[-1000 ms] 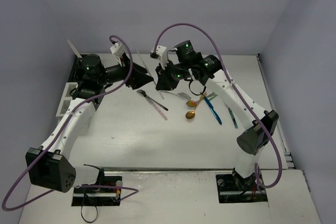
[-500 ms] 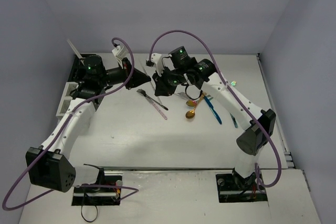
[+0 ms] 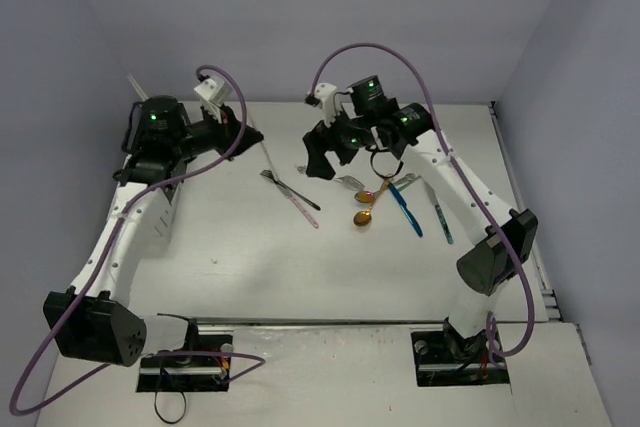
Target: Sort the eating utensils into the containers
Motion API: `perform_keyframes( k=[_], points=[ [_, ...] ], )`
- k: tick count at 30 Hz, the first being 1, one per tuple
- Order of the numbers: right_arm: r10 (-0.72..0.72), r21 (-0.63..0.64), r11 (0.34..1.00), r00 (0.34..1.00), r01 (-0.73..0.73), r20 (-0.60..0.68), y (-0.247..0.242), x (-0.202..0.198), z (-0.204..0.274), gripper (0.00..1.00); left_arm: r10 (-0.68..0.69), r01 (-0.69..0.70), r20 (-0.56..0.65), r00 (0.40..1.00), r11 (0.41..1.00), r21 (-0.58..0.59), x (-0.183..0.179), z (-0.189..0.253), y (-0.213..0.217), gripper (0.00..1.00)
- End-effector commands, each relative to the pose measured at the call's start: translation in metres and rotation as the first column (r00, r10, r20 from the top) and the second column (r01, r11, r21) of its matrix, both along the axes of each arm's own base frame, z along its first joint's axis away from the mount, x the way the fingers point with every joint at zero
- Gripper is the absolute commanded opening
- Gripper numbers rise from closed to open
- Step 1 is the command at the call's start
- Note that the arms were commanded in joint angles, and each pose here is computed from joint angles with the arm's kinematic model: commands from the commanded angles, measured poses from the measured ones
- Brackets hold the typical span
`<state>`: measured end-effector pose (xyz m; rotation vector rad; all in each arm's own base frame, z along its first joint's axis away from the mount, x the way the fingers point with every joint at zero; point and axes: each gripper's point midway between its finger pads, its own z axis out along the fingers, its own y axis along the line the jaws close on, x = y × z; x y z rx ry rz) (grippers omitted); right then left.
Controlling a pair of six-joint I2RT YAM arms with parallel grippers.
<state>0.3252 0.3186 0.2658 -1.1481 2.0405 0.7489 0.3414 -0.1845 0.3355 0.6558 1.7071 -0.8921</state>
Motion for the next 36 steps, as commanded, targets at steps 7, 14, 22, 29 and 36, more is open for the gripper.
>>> perform_keyframes(
  k=[7,14,22,29,36],
  points=[
    [-0.303,-0.037,0.952,0.953,0.303,0.016,-0.099,0.057,-0.012,0.89,0.604,-0.697,0.389,0.695,0.700,0.158,0.135,0.072,0.232,0.00],
    [-0.345,-0.098,0.935,0.938,0.341,-0.024,-0.120,0.057,-0.047,0.88,0.749,-0.825,0.380,0.542,0.560,0.074,0.199,0.079,0.326,0.00],
    [-0.365,-0.142,0.923,0.931,0.357,-0.031,-0.135,0.056,-0.066,0.88,0.764,-0.832,0.369,0.529,0.552,0.052,0.233,0.057,0.342,0.00],
    [-0.367,-0.155,0.921,0.929,0.356,-0.045,-0.136,0.059,-0.076,0.87,0.770,-0.808,0.283,0.572,0.588,0.033,0.244,0.017,0.338,0.00],
    [-0.379,-0.161,0.917,0.923,0.365,-0.063,-0.132,0.069,-0.083,0.75,0.775,-0.805,0.241,0.584,0.592,0.048,0.243,-0.008,0.337,0.27]
  ],
)
